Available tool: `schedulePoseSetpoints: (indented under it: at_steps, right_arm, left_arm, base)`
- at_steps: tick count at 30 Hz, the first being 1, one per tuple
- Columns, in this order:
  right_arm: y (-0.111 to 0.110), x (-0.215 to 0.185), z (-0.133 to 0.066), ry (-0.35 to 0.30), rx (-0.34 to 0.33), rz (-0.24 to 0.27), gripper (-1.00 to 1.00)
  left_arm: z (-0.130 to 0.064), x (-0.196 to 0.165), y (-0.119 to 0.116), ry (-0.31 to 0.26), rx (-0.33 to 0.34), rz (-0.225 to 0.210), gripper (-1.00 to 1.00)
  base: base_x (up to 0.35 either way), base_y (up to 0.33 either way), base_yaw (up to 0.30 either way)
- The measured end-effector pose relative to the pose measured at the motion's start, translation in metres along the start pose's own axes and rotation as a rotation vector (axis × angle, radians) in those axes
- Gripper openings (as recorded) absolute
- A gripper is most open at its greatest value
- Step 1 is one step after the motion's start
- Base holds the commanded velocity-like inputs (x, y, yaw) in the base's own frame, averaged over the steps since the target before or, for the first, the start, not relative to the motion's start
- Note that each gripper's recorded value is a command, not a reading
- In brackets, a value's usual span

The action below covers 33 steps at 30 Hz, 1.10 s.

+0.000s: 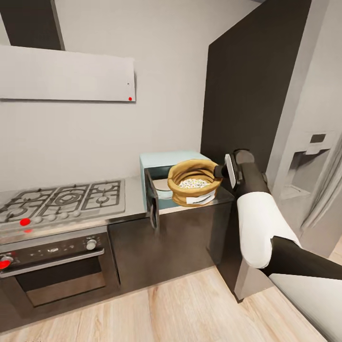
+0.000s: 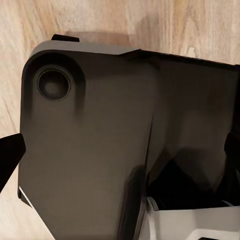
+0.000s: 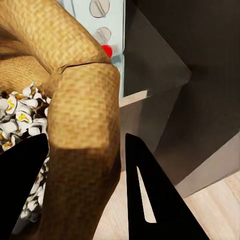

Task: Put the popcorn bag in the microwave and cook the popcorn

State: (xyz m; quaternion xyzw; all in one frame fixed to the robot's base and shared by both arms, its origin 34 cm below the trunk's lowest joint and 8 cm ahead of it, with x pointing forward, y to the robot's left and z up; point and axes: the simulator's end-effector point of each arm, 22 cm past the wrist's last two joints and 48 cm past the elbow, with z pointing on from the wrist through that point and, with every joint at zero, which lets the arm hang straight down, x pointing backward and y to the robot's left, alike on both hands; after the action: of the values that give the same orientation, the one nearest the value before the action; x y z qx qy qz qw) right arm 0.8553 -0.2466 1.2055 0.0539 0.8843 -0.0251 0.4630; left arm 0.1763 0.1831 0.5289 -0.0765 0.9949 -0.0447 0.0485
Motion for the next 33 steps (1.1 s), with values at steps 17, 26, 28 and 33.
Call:
schedulePoseSetpoints:
  at_steps: [17, 26, 28, 33]
  right_arm:
    - [0.003, 0.006, 0.003, 0.016, -0.01, 0.0, -1.0]
    - [0.021, 0.05, 0.027, 0.136, -0.039, -0.035, -1.0]
    - [0.02, 0.05, 0.027, 0.137, -0.04, -0.033, -1.0]
    - [0.021, 0.051, 0.027, 0.138, -0.042, -0.029, -1.0]
  left_arm:
    - [0.0, 0.0, 0.0, 0.0, 0.0, 0.0, 1.0]
    - [0.0, 0.001, 0.0, 0.001, -0.001, -0.001, 1.0]
    - [0.0, 0.0, 0.0, 0.0, 0.0, -0.001, 1.0]
    - [0.0, 0.0, -0.001, 0.0, 0.001, -0.001, 1.0]
  base:
    - [0.0, 0.0, 0.001]
    - [0.0, 0.0, 0.0]
    - [0.0, 0.0, 0.0]
    - [0.0, 0.0, 0.0]
